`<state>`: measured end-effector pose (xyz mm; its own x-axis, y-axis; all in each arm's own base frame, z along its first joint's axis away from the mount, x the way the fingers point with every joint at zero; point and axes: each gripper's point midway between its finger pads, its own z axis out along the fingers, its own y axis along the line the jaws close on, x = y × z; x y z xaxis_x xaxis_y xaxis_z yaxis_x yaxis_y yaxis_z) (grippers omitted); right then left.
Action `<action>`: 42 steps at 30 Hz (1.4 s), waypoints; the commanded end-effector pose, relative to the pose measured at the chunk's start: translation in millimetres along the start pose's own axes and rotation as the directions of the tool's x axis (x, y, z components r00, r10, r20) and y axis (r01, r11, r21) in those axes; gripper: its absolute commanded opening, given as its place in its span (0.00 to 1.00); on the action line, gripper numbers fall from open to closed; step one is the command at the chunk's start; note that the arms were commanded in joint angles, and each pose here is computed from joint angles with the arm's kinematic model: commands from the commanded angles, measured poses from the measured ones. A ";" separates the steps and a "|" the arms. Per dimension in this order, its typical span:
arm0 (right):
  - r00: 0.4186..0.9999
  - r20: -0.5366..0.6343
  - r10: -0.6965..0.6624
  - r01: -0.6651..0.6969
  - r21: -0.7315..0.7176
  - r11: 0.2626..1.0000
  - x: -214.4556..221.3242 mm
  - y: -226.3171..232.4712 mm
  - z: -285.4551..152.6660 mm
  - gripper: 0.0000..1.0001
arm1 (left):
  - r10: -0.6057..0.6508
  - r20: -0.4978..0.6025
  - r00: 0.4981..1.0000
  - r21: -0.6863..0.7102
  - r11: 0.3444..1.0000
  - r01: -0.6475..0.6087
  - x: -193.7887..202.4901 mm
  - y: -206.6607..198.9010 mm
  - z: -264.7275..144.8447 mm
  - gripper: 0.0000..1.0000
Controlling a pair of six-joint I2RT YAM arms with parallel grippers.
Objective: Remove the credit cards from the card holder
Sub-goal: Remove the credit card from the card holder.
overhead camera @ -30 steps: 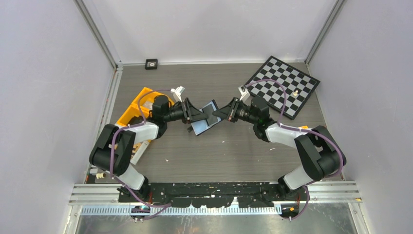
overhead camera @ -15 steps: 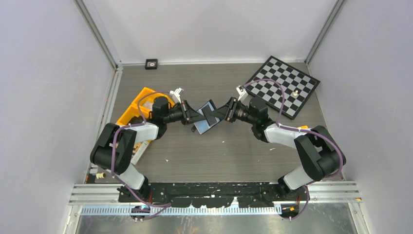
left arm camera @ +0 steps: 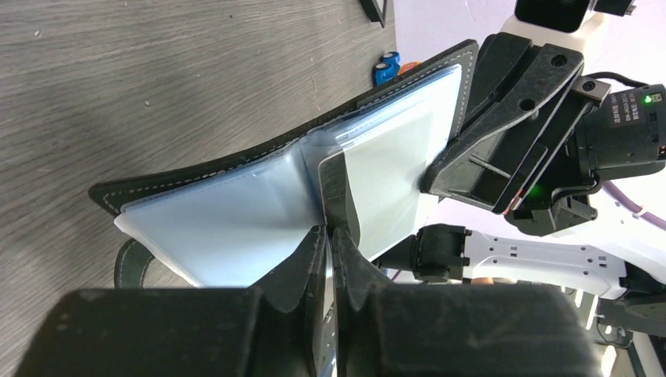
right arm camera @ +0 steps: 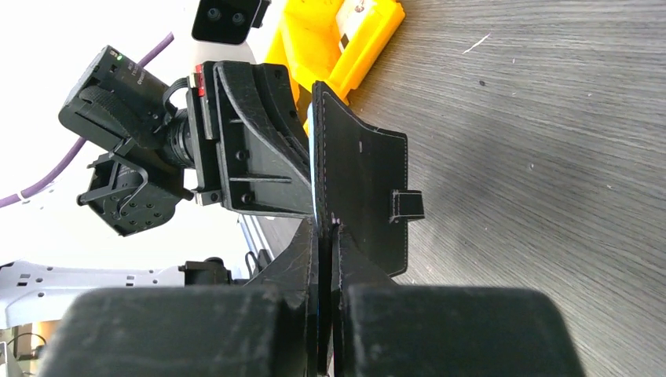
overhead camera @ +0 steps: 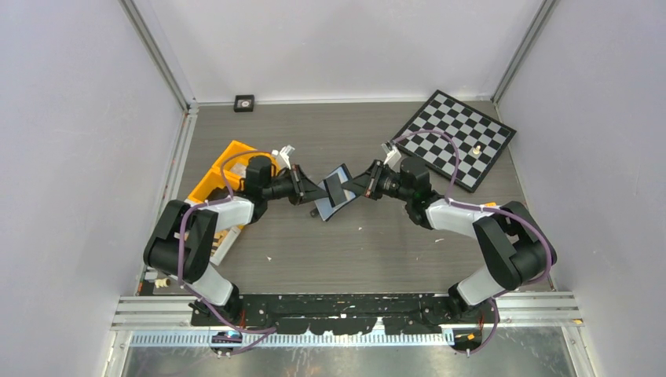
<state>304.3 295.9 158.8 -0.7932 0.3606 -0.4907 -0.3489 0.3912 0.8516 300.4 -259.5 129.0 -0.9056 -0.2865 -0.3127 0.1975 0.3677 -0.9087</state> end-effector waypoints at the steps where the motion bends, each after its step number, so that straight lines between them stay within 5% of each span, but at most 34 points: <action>1: 0.999 0.035 -0.034 0.037 -0.075 0.996 -17.3 21.7 5.6 0.01 | 0.040 0.028 0.999 0.021 0.999 -0.041 -11.2 -9.2 0.2 0.17; 6: 0.999 0.038 -0.005 0.009 -0.101 0.995 -18.4 22.3 5.1 0.01 | 0.037 0.032 0.999 0.042 0.998 -0.039 -10.6 -12.5 -0.4 0.35; 13: 0.999 0.034 0.028 -0.022 -0.182 0.983 -20.0 33.8 5.2 0.00 | 0.024 0.010 1.000 0.067 0.997 -0.025 -7.1 -13.4 3.0 0.40; 17: 0.999 0.025 0.046 -0.039 -0.215 0.976 -19.3 37.7 6.1 0.01 | 0.029 -0.003 1.000 0.105 0.994 -0.029 -5.7 -19.9 6.4 0.30; 23: 0.997 0.036 0.063 -0.054 -0.213 0.976 -22.8 33.5 4.6 0.01 | 0.032 0.017 0.999 0.131 0.991 -0.034 -9.5 -24.8 4.2 0.00; 42: 0.970 0.106 0.219 -0.184 -0.270 0.945 -52.4 8.4 -11.5 0.01 | -0.001 0.082 0.997 0.086 0.996 -0.006 -21.7 -10.3 -9.0 0.01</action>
<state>336.9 270.7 160.6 -0.8190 0.5124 -0.2582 -0.2134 0.1458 0.9660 316.5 -251.1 140.5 -0.8843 -0.3592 -0.2984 0.1971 0.2921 -0.9359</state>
